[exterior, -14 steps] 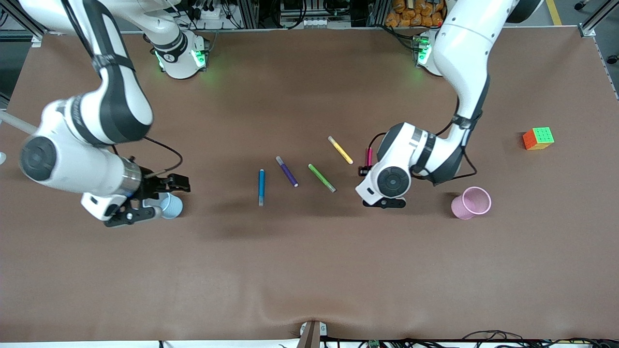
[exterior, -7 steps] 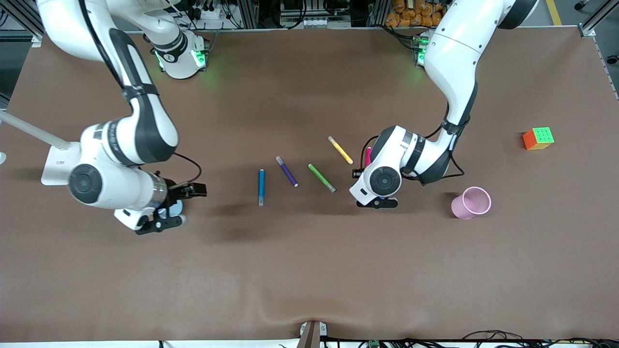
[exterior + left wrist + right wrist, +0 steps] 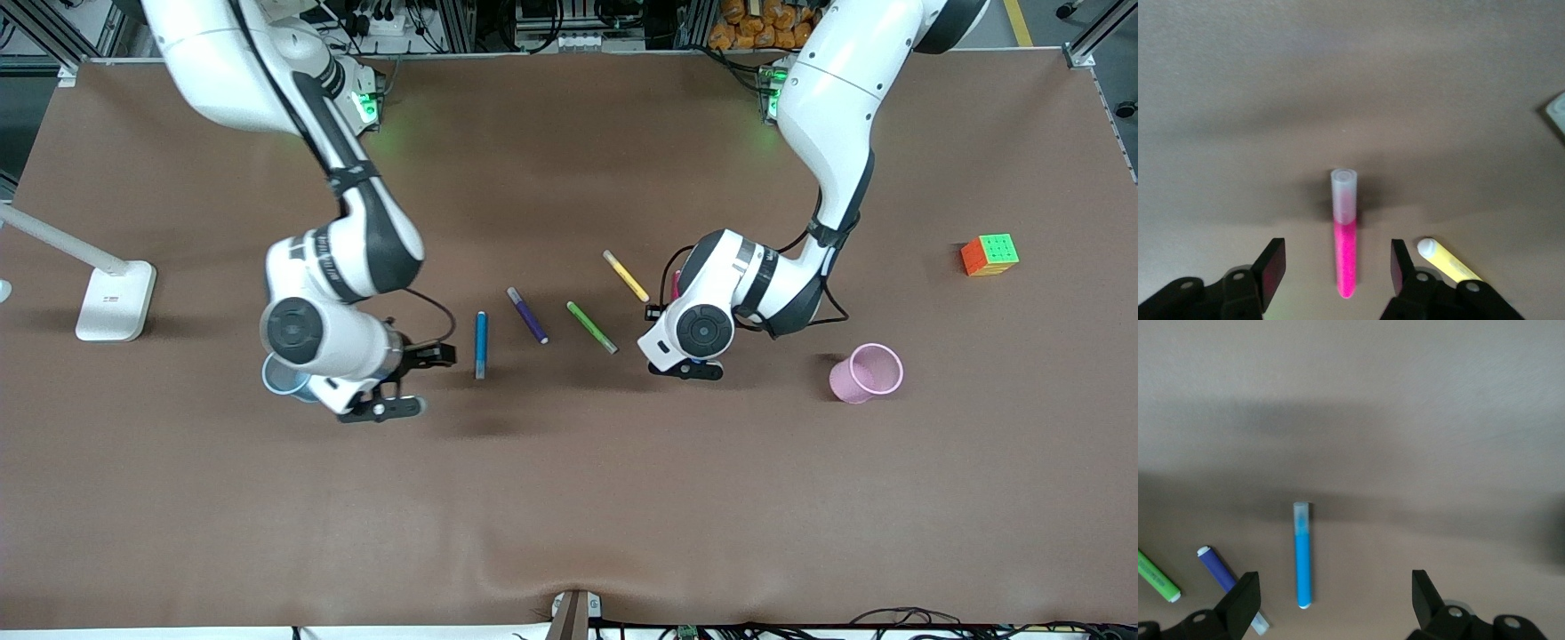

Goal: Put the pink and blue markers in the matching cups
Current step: 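Lower the left gripper over the pink marker while the right gripper nears the blue marker, then close the left gripper on the pink marker while the right gripper grasps the blue marker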

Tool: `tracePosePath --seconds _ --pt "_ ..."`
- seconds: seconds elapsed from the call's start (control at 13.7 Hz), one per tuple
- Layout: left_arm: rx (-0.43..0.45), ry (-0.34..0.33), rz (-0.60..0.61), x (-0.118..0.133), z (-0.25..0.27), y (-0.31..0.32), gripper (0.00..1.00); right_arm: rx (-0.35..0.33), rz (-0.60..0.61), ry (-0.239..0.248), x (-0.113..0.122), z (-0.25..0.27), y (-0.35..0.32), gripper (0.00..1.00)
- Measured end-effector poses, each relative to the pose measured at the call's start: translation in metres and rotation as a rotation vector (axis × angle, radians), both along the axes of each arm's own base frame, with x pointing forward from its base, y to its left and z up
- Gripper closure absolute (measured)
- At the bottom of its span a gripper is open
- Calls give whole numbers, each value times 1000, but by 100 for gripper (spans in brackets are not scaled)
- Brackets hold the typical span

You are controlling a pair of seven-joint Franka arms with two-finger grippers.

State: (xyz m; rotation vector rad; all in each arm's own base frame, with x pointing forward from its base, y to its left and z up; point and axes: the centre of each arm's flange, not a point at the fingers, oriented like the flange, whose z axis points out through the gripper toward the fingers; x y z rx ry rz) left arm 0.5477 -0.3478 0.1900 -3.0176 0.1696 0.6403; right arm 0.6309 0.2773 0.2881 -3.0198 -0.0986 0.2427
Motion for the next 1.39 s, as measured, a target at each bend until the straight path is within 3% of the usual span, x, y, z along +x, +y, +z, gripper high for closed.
tracePosePath --seconds 0.22,0.29,0.44,1.02,1.32,1.39 --pt "-21 9 -14 -2 0 -3 32 -19 -16 -5 -15 -42 23 0" --pt "-27 14 -30 -2 -2 -1 42 -27 -29 0 -21 -52 31 0" --pt "-28 23 -38 -5 -6 1 44 -44 -30 1 -30 -64 43 0" --pt "-40 -6 -29 -4 -24 2 53 -87 41 -101 -34 -101 58 0" --pt "-41 -9 -28 -3 -25 2 56 -95 64 -102 -40 -108 67 0" --pt "-41 -9 -28 -3 -25 2 61 -95 69 -102 -42 -109 70 0"
